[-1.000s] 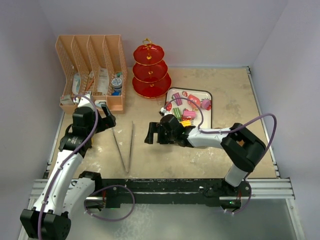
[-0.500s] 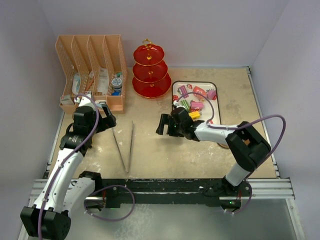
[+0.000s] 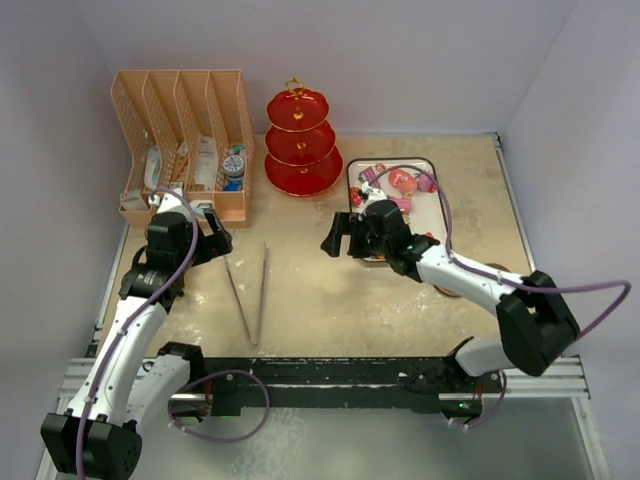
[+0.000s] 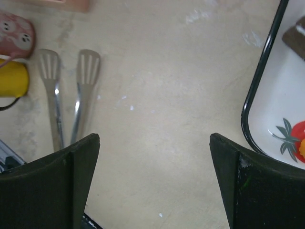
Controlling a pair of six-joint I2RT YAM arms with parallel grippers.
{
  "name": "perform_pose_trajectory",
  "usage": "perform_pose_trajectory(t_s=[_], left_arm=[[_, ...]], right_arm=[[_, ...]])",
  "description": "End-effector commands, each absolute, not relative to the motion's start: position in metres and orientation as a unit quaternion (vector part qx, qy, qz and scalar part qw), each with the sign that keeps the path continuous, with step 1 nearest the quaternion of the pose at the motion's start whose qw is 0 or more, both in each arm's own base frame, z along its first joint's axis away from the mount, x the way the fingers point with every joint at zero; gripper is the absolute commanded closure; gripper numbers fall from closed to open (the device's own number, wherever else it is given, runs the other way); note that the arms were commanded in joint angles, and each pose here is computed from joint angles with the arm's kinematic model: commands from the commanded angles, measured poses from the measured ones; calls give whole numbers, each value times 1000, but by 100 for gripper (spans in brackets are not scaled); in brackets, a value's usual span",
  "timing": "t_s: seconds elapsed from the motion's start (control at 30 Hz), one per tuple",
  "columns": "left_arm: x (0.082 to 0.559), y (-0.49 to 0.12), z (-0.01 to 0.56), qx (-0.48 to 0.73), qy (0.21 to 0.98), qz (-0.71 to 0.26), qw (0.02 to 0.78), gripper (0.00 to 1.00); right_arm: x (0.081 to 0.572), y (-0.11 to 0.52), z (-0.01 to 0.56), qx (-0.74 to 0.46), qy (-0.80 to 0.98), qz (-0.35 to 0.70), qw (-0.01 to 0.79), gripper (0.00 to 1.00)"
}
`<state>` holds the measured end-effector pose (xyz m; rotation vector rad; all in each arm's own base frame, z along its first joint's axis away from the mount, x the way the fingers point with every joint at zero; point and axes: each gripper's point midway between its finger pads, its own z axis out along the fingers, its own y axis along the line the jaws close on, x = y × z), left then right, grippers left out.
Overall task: Serve the afternoon tea
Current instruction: Move the tray at the center of the board, then move the desert table to the center of the board.
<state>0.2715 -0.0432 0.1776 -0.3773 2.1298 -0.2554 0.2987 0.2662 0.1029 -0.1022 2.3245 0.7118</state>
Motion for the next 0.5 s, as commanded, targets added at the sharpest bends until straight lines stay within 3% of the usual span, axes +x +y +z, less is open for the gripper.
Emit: perform_pose_trajectory(t_s=[0.0, 0.23, 0.47], left_arm=[[279, -44, 188, -151, 855, -109, 484, 6], [279, -44, 189, -151, 854, -110, 485, 6], [278, -43, 191, -152, 852, -108, 489, 6]], right_arm=[[322, 280, 183, -57, 843, 313, 434, 1], [396, 295, 298, -46, 784, 277, 554, 8], [481, 314, 355, -50, 762, 223, 606, 10]])
